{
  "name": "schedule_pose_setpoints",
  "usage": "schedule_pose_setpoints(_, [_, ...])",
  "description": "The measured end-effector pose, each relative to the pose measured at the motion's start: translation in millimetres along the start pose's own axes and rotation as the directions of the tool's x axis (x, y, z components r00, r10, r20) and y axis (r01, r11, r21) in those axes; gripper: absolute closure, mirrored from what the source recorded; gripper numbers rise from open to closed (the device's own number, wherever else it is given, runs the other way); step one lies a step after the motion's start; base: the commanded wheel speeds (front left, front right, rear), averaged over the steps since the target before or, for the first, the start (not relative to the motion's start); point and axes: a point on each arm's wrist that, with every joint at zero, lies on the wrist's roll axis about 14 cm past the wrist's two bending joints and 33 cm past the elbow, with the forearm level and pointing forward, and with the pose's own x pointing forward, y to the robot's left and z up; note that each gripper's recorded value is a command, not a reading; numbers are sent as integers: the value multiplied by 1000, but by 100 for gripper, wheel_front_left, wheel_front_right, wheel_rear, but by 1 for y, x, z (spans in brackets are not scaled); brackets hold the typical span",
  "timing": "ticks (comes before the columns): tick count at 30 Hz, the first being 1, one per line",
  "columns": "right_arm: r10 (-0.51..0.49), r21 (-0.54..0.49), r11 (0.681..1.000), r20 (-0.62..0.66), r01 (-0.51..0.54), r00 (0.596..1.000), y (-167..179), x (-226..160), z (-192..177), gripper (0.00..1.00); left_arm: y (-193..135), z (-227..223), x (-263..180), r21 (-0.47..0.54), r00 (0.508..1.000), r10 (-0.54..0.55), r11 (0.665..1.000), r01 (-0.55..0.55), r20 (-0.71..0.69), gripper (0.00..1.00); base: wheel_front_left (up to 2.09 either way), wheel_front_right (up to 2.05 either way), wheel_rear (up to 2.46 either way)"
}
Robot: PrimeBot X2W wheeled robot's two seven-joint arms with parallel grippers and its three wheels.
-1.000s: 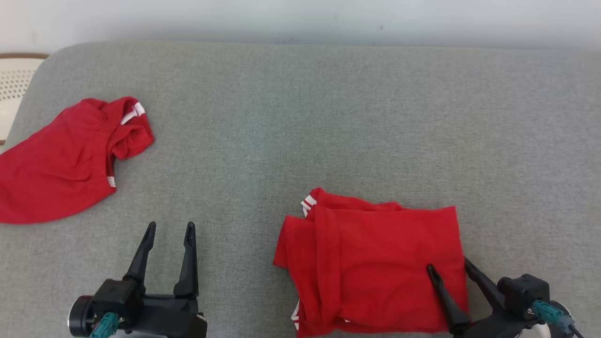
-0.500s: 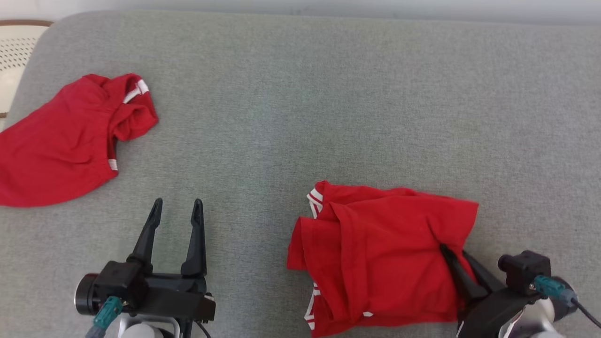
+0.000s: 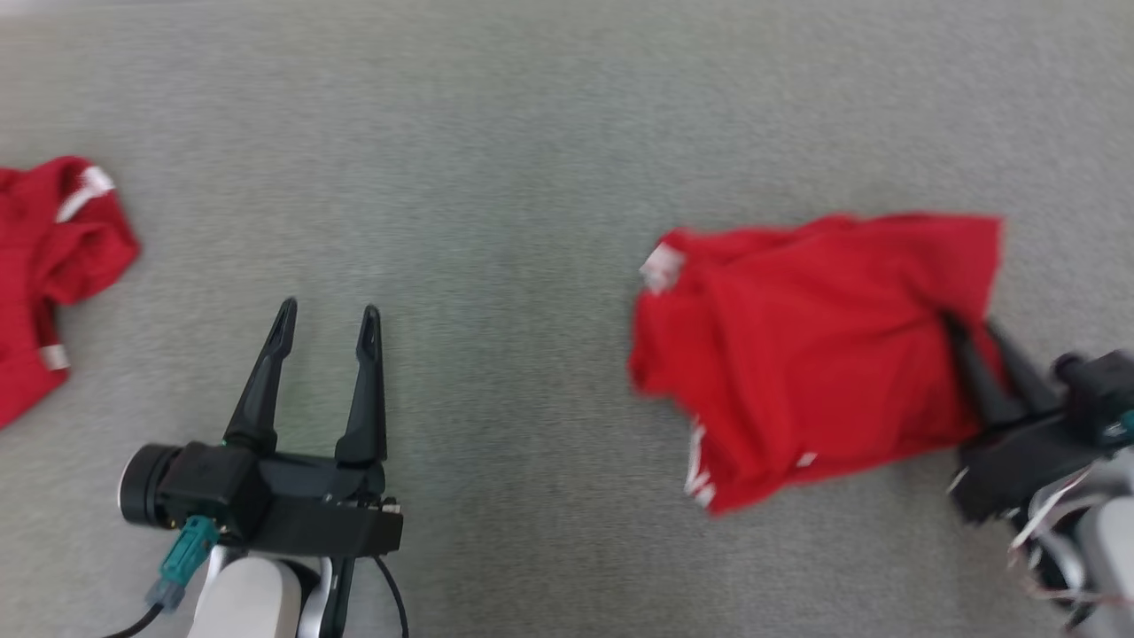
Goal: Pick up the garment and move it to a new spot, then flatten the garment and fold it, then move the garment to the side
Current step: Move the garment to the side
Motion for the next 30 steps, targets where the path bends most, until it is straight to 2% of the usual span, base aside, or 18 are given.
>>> schedule_pose_setpoints(7, [-196,-135,973,-66,186,978,-95,-27,-26,100,-45,-8,28,-24,990,-139,990,140,30,0,0,0,0])
schedule_pose_setpoints(14, [-348,-235,924,-187,302,919,-170,-66,-61,100,-72,-16,49,-31,973,-226,973,228,48,0,0,0,0])
schedule_pose_setpoints(18, [-395,-286,900,-223,328,891,-200,-75,-67,100,-81,-23,55,-38,966,-256,965,258,45,0,0,0,0])
schedule_pose_setpoints(23, [-433,-330,874,-200,355,879,-228,-62,-55,100,-81,-27,57,-32,964,-263,964,265,41,0,0,0,0])
schedule_pose_setpoints(26, [-446,-328,871,-210,367,870,-235,-55,-59,100,-76,-28,56,-21,966,-256,966,257,37,0,0,0,0])
schedule_pose_setpoints(27, [-457,-318,868,-212,382,864,-238,-54,-61,91,-74,-29,55,-19,967,-254,967,255,34,0,0,0,0])
schedule_pose_setpoints(28, [-471,-316,863,-216,395,855,-243,-54,-62,64,-73,-29,55,-17,968,-250,968,251,33,0,0,0,0])
schedule_pose_setpoints(29, [-511,-314,843,-214,437,833,-256,-55,-61,0,-69,-31,55,-13,970,-242,970,243,30,0,0,0,0])
schedule_pose_setpoints(30, [-530,-306,833,-206,460,823,-262,-57,-59,0,-68,-32,55,-11,970,-240,971,240,27,0,0,0,0])
